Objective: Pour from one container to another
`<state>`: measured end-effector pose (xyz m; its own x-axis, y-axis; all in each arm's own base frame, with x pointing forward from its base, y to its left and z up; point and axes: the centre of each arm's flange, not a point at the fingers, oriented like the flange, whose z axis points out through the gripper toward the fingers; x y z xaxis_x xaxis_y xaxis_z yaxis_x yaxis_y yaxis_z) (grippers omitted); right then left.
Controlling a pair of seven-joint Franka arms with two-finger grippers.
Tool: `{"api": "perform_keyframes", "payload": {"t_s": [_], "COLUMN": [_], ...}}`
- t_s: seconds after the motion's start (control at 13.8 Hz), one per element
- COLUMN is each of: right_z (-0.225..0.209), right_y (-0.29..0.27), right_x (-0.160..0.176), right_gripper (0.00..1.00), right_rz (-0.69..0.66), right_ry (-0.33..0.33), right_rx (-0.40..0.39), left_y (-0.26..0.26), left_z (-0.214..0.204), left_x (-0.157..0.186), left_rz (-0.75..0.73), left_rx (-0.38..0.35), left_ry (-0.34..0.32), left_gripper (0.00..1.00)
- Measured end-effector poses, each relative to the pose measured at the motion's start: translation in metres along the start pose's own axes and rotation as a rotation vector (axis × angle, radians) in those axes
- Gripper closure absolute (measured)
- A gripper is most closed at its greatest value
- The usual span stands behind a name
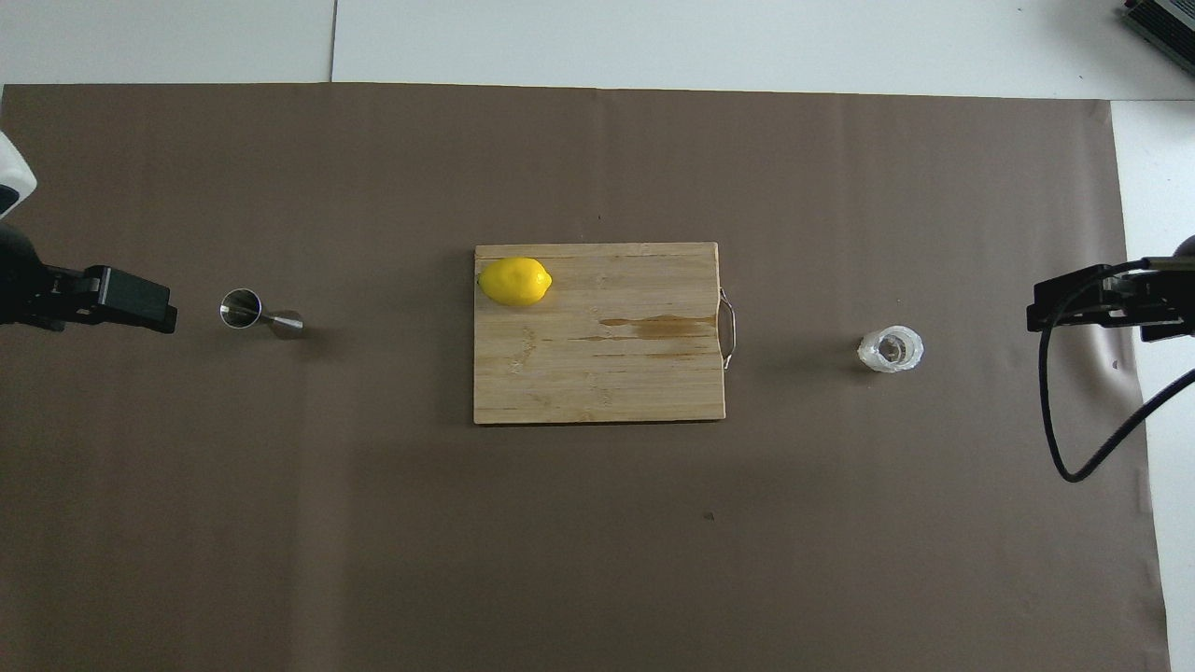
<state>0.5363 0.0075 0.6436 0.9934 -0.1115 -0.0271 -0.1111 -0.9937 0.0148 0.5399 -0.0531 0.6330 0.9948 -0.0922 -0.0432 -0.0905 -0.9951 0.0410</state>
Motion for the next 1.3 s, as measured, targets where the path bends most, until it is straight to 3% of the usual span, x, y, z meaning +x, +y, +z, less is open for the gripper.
{"api": "perform_keyframes", "payload": {"t_s": [0.8, 1.3], "right_z": [0.0, 0.0], "right_y": [0.0, 0.0], "right_x": [0.0, 0.0], "right_gripper": [0.0, 0.0], "right_rz": [0.0, 0.0], "right_ry": [0.0, 0.0], "right_rx": [0.0, 0.0], "left_y": [-0.006, -0.071], "left_z": [0.008, 0.038], "left_x": [-0.002, 0.001], "left_rz": [-0.011, -0.17], "left_rx": [0.0, -0.036], "left_ry": [-0.021, -0.076], "left_gripper": [0.0, 0.0]}}
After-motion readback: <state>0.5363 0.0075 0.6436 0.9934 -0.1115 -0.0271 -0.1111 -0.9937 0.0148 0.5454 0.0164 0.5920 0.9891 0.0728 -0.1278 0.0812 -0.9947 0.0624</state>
